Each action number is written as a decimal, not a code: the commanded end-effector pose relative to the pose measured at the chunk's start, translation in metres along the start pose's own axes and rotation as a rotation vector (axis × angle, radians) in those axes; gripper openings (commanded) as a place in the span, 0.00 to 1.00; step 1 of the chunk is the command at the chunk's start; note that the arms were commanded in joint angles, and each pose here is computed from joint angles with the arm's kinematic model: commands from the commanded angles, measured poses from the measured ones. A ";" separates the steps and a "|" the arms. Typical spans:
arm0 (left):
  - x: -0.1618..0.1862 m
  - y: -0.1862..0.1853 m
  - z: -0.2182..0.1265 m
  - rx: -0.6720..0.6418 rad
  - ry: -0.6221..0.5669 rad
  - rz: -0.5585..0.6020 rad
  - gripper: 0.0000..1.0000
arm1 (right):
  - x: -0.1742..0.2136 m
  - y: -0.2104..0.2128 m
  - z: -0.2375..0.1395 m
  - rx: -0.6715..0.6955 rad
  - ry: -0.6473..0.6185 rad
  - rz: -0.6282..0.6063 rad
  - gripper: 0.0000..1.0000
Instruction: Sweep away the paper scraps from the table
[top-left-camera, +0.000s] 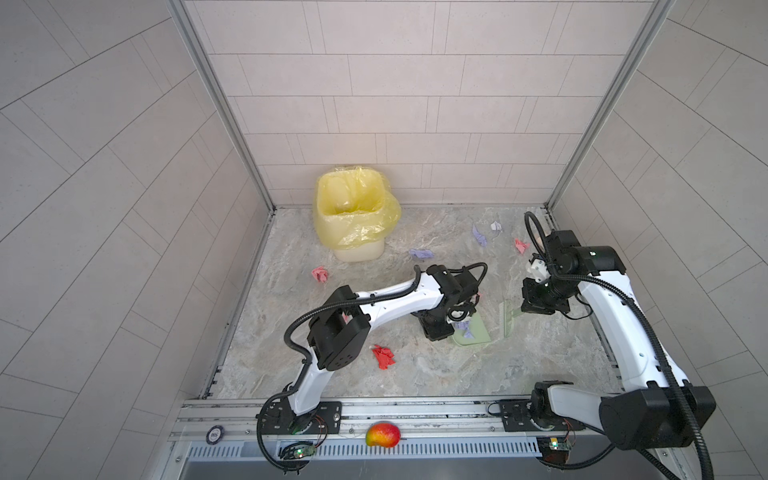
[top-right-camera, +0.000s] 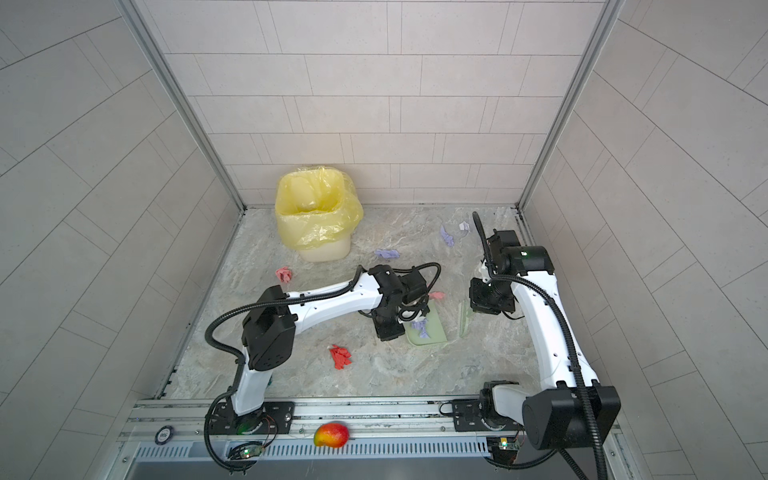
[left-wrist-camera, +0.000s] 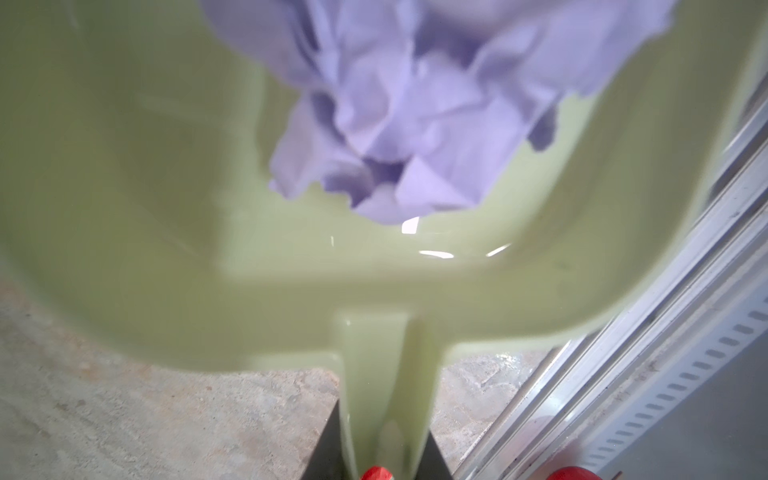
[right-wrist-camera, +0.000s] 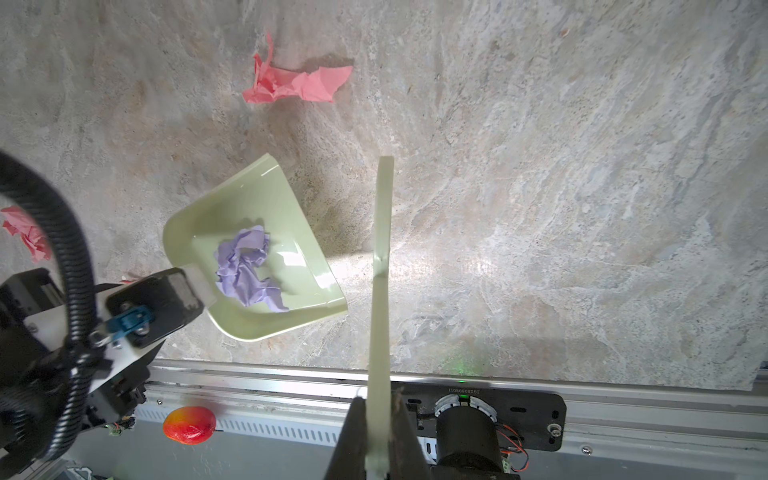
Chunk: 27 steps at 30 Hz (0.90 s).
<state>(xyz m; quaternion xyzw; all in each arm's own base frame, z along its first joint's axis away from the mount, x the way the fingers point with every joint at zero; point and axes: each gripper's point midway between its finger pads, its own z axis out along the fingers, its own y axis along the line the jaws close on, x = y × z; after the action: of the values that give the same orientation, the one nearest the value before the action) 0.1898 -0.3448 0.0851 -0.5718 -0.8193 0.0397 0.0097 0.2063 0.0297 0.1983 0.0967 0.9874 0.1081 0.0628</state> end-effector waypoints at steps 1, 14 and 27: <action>0.001 0.007 -0.019 -0.029 -0.065 -0.044 0.00 | -0.005 -0.001 -0.009 0.004 -0.041 -0.008 0.00; 0.034 0.043 -0.093 -0.106 -0.236 -0.312 0.00 | -0.012 0.014 -0.004 -0.090 -0.079 -0.005 0.00; 0.092 0.095 -0.180 -0.287 -0.345 -0.666 0.00 | -0.017 0.023 0.000 -0.146 -0.087 -0.005 0.00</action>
<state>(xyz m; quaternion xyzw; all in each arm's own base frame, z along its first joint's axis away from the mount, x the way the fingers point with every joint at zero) 0.2574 -0.2423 0.2309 -0.3096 -0.9339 0.0331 -0.1757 0.2270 0.0463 0.2003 0.0919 0.9761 0.1667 0.1050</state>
